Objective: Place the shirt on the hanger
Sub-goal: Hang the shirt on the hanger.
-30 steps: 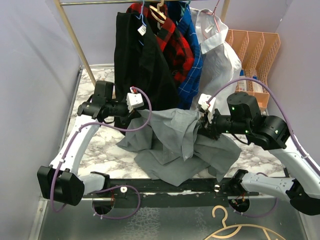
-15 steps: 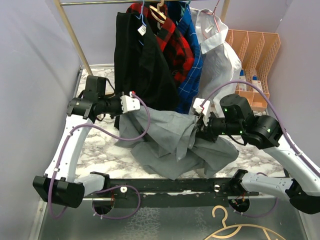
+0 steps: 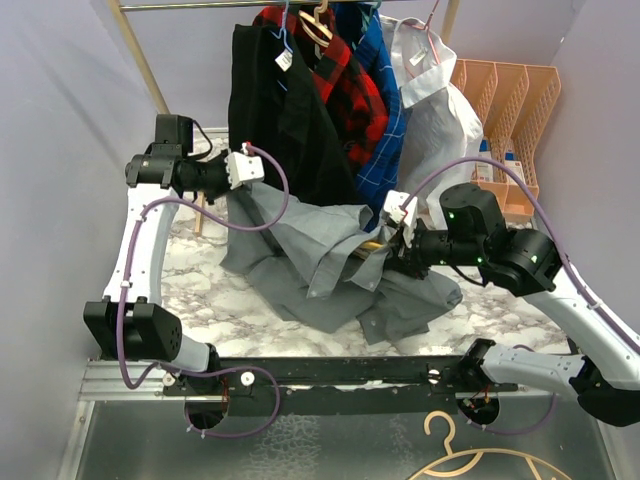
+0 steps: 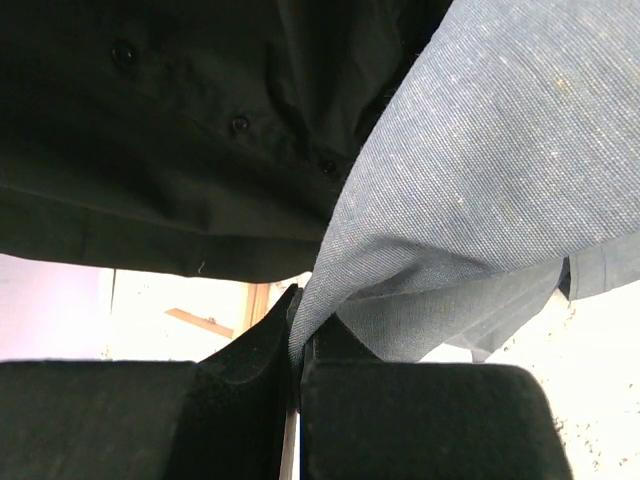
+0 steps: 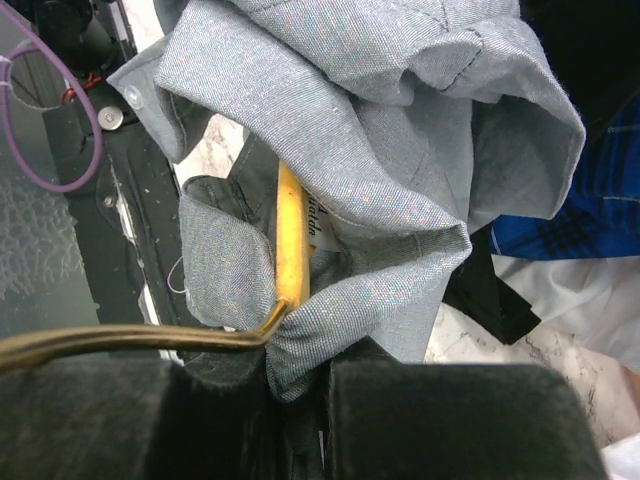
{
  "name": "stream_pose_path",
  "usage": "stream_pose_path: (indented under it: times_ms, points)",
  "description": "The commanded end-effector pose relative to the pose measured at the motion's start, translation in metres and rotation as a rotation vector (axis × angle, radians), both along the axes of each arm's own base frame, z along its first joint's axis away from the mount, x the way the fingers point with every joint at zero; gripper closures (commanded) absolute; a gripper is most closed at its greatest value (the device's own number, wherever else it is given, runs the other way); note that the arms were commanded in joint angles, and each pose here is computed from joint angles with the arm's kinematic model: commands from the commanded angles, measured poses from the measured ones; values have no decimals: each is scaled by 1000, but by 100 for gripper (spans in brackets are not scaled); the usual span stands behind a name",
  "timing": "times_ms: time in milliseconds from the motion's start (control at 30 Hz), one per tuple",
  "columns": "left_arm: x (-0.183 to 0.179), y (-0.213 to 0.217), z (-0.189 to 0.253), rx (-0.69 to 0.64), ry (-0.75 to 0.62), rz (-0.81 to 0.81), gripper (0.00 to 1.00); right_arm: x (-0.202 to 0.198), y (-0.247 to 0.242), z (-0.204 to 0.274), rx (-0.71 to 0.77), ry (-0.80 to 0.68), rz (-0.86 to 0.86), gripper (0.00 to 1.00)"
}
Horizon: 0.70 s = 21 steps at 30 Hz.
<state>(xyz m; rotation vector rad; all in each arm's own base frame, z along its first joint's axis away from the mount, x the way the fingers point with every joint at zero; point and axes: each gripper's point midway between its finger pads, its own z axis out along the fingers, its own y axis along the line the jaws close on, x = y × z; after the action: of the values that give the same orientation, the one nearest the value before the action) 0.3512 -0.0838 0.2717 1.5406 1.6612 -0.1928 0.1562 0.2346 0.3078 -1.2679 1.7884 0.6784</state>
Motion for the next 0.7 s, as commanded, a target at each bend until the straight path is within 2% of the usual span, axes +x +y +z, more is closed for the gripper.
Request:
stream_pose_path:
  times_ms: [0, 67, 100, 233, 333, 467, 533, 600, 667]
  points:
    - [22, 23, 21, 51, -108, 46, 100, -29, -14, -3, -29, 83, 55, 99]
    - [26, 25, 18, 54, -96, 60, 98, -29, -11, 3, -12, 68, 67, 99]
    - [27, 25, 16, 49, -83, 69, 88, -28, -11, 7, -2, 58, 69, 99]
    - [33, 30, 3, 18, -50, 113, 34, -36, -2, 23, 57, 42, 136, 99]
    - [62, 57, 3, -46, -97, 241, 23, -46, 1, 23, 58, 80, 192, 99]
    - [94, 87, 11, -158, -48, 350, 27, -48, 1, 18, 43, 109, 197, 99]
    - [92, 86, 10, -209, 8, 341, 39, -51, 3, 21, 61, 114, 209, 99]
    - [75, 74, 14, -273, 66, 308, 60, -52, 4, 23, 73, 117, 213, 99]
    - [38, 54, 31, -331, 85, 244, 66, -54, 5, 22, 81, 124, 223, 99]
